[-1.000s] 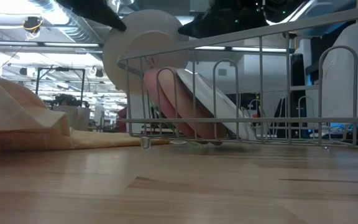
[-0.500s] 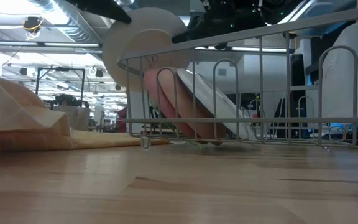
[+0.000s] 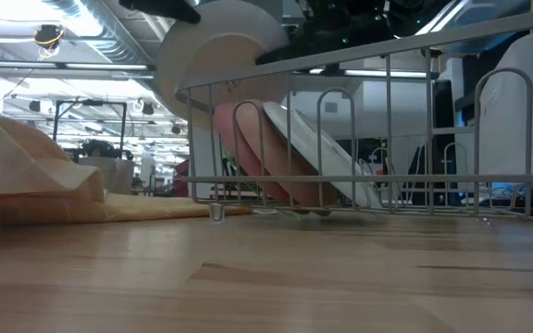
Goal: Sort dishes
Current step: Put the blue patterned white plate into the dish rack
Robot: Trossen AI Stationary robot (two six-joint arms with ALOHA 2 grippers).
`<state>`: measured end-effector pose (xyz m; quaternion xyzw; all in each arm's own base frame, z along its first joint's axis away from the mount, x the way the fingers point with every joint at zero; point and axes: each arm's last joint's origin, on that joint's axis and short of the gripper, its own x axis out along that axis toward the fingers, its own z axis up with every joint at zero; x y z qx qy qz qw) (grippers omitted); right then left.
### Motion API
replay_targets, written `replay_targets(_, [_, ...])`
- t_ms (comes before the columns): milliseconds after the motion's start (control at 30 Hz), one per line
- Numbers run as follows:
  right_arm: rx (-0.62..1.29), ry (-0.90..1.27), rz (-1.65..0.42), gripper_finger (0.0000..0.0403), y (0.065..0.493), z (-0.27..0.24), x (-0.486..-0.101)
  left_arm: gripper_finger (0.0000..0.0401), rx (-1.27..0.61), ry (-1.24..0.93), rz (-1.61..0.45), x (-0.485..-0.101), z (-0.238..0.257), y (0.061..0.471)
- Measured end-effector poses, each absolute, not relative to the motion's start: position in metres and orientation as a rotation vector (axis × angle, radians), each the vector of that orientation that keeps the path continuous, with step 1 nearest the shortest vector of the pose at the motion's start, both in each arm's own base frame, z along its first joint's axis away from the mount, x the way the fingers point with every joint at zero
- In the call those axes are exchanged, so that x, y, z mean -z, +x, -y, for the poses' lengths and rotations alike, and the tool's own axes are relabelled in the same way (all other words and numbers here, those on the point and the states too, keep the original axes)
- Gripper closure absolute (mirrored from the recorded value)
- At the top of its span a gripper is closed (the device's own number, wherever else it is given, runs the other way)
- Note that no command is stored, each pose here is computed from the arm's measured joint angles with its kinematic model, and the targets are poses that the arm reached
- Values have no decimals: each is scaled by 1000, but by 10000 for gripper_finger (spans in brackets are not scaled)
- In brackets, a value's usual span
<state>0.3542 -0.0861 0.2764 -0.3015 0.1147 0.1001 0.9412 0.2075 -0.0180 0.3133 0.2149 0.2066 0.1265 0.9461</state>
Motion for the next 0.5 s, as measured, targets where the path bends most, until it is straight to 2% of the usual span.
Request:
replay_targets(200, [-237, -643, -238, 355, 354, 84, -274, 399, -264, 454, -411, -316, 18, 207])
replay_targets(500, [-216, -659, -225, 355, 357, 77, -276, 347, -298, 372, -393, -317, 15, 208])
